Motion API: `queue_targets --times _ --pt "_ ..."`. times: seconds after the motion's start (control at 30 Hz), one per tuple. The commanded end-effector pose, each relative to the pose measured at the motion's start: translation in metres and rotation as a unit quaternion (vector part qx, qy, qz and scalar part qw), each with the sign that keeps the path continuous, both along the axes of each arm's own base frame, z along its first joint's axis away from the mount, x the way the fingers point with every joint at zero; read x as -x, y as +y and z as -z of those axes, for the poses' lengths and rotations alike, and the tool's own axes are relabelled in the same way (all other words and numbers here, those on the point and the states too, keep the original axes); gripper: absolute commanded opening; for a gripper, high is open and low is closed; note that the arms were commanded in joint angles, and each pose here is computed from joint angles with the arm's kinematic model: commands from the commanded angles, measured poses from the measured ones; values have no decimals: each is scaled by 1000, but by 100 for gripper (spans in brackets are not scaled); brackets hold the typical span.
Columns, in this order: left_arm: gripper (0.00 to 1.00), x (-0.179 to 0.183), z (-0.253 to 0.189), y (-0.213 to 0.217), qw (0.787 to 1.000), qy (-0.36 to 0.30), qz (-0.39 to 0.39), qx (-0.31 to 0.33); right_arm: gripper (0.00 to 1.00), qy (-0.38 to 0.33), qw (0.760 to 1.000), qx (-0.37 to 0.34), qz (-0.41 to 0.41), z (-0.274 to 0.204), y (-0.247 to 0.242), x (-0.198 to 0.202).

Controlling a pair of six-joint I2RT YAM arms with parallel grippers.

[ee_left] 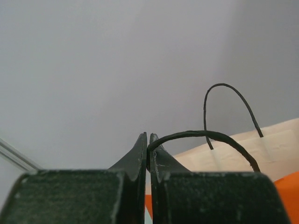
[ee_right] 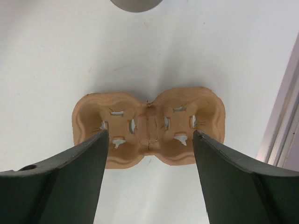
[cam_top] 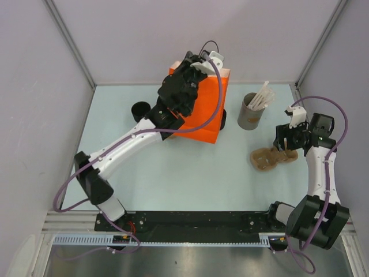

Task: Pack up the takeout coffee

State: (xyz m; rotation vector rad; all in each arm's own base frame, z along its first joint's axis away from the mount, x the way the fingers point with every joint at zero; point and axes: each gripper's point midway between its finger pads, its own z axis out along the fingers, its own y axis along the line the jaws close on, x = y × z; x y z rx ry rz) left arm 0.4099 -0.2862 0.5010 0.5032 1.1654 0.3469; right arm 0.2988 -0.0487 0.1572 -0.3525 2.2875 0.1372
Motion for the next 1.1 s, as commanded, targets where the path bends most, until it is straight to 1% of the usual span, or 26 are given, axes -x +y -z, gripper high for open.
queue_targets --times 0.0,0.1,0.13,0.2,0.23,0.43,0.5,0.53,0.67,0.8,0.9,1.0,1.03,1.07 --pt "2 36 -2 18 997 36 15 71 78 -33 999 -4 -4 -21 5 2" --pt "0 49 16 7 997 48 12 65 78 -39 999 -7 -9 -31 8 3" --pt "0 52 30 9 997 56 -5 59 78 -41 999 -8 -10 -33 9 4" --pt "0 63 37 1 997 52 0 64 78 -46 999 -8 -13 -38 11 4" --pt "0 70 52 -4 997 61 1 53 78 -46 999 -8 -14 -39 11 5" --pt "1 80 98 -21 994 102 12 26 78 -41 999 -11 -20 -38 16 6" --pt "1 78 99 -25 995 97 14 33 78 -39 999 -14 -20 -36 16 5" --pt "1 77 95 -24 996 88 8 29 78 -39 999 -14 -20 -36 16 5" --pt "1 75 72 -20 997 54 -8 52 79 -40 999 -14 -21 -36 17 4" --pt "1 76 68 -17 997 53 -5 62 79 -37 999 -14 -22 -35 17 3" --pt "6 77 88 -17 996 70 -6 57 79 -36 999 -14 -24 -35 18 4" --pt "15 81 122 -16 995 94 -9 30 79 -34 999 -16 -27 -34 19 5" --pt "22 86 125 -16 995 97 -4 28 79 -34 999 -16 -28 -34 19 6" --pt "23 88 133 -16 994 105 -4 17 79 -33 999 -16 -29 -33 20 6"
